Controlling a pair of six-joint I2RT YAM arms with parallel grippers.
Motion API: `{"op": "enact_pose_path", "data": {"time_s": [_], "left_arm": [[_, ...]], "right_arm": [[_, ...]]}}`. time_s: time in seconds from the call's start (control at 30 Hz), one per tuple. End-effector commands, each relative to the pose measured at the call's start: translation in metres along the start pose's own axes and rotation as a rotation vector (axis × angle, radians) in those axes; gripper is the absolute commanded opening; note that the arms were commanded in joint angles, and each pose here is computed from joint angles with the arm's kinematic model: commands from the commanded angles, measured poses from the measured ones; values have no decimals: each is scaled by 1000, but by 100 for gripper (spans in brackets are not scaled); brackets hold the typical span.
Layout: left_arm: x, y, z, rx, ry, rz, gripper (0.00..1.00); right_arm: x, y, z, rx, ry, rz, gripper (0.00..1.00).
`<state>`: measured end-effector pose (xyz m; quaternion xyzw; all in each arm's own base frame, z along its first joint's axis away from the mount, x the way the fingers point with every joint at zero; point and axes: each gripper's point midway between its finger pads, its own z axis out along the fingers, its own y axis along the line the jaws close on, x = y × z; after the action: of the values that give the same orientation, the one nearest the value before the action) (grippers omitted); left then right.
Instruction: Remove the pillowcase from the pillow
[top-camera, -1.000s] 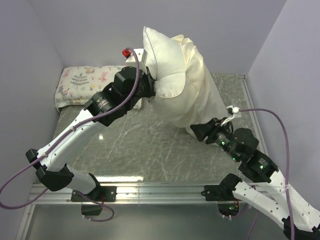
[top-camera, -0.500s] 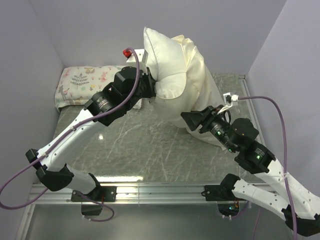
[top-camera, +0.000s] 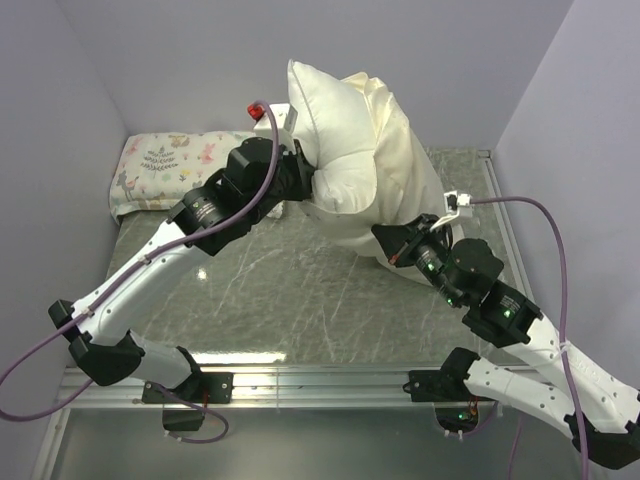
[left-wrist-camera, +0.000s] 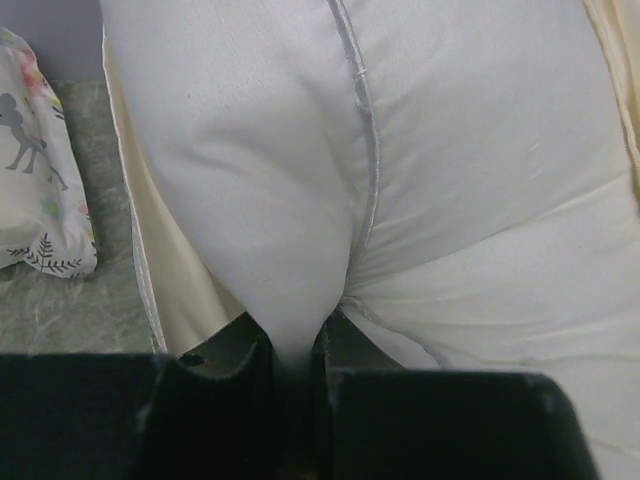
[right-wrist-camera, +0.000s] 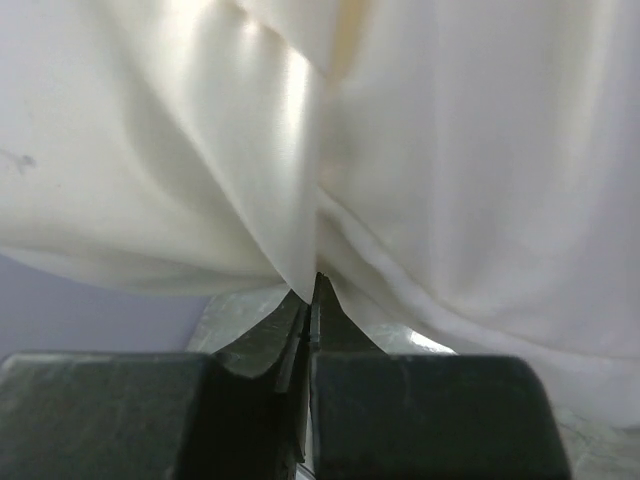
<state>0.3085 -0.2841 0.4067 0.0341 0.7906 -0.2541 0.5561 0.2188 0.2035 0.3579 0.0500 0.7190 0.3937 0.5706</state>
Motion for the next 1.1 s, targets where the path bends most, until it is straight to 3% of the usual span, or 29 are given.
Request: {"op": "enact_pose_path", "data": {"time_s": [0.0, 0.4, 0.63, 0.83, 1.07], "left_arm": [[-37, -13, -26, 86, -111, -63, 0], [-78, -29, -74, 229, -237, -195, 0], [-85, -2, -103, 164, -277, -210, 0], [-53, 53, -114, 33, -258, -254, 0], [38, 118, -82, -153, -90, -252, 1]], "right_arm": [[16, -30, -9, 88, 11, -9, 0], [103, -112, -15, 273, 136, -14, 0], [131, -170, -6, 436, 173, -21, 0], [136, -220, 0, 512, 201, 66, 0], [140, -217, 13, 489, 227, 121, 0]]}}
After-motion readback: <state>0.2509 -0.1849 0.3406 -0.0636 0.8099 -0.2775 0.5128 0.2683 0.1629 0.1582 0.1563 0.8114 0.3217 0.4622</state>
